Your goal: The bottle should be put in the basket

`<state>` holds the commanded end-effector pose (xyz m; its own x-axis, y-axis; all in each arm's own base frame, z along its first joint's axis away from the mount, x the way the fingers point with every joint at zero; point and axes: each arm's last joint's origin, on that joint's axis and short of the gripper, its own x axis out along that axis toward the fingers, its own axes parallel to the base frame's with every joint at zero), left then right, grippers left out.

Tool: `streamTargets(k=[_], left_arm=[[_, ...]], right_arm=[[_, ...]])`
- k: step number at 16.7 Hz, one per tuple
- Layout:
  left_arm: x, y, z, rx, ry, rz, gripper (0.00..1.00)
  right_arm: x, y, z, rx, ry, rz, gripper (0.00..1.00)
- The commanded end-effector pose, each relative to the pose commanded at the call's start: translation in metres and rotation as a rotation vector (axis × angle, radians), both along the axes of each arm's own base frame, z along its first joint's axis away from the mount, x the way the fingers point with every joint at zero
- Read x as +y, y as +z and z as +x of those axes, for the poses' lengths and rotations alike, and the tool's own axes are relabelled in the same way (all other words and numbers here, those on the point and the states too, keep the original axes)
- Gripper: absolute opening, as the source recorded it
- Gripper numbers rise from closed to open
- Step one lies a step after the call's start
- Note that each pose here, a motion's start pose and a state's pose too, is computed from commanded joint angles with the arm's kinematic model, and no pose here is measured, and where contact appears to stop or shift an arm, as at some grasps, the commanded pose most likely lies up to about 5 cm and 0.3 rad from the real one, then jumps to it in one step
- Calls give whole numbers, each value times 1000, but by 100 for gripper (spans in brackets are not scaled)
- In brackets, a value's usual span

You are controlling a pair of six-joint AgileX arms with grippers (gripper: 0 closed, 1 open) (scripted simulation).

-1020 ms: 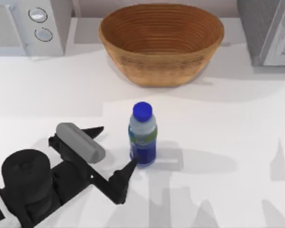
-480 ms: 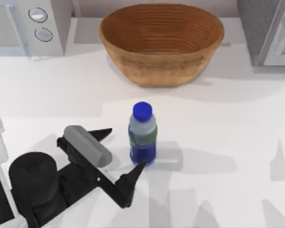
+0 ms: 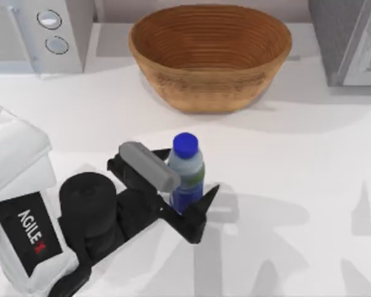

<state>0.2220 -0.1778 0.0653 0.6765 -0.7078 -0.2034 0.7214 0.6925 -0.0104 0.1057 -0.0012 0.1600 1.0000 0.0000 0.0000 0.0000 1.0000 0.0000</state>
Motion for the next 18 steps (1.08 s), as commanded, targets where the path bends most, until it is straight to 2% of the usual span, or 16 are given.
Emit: streamTargets(k=[6, 18], left_arm=[[-10, -3, 9, 0, 0, 0, 100], [-10, -3, 9, 0, 0, 0, 10]], right_arm=[[0, 0, 0, 0, 0, 0, 100], [0, 0, 0, 0, 0, 0, 100]])
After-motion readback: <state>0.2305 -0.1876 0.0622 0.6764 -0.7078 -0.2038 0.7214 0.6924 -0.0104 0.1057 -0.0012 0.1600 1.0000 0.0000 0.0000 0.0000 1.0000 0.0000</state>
